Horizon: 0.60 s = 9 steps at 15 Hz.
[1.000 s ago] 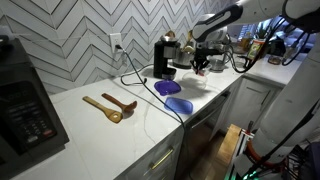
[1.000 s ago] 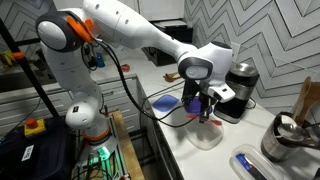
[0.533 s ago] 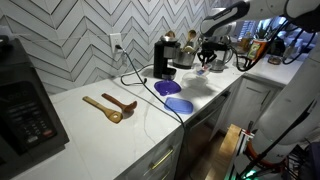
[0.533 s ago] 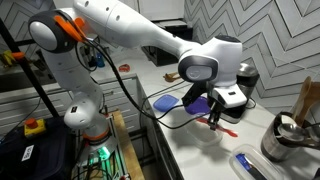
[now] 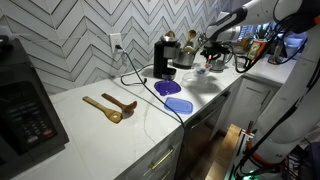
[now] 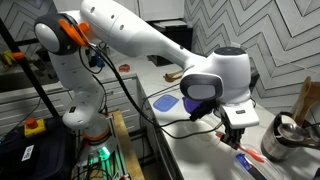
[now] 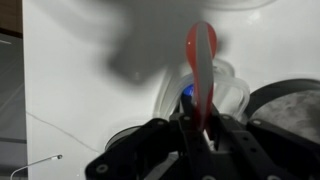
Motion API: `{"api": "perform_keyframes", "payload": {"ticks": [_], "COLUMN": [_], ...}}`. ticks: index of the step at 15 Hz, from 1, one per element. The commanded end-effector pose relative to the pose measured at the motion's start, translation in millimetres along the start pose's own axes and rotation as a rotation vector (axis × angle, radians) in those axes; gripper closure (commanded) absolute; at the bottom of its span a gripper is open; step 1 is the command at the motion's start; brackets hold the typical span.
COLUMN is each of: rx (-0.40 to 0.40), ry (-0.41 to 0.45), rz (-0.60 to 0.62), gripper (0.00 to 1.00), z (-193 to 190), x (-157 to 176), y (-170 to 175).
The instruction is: Pick up the purple lid and put it on the kitchen counter, pick up the toothbrushes from the lunch box and put them in the rectangular lunch box to the right
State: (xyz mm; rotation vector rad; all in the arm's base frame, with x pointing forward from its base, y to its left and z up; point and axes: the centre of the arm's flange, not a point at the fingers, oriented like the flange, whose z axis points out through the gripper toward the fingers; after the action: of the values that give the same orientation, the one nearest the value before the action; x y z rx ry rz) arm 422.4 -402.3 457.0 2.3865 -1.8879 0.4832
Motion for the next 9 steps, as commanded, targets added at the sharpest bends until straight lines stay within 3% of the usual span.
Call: {"api": "perform_keyframes", "payload": {"ticks": [1,2,6,7,9], "rx": [0.047,0.026,0.034,0.035,0.043], "ry": [0.064,0.041,0.059,0.06,0.056], "rz": [0.078,0.039,0.056,0.056,0.106], "gripper": [0.96,0.84,0.84,0.96,0.96], "z": [14,4,10,9,19], "x": [28,14,22,23,40], "y": [3,5,4,3,-2]}}
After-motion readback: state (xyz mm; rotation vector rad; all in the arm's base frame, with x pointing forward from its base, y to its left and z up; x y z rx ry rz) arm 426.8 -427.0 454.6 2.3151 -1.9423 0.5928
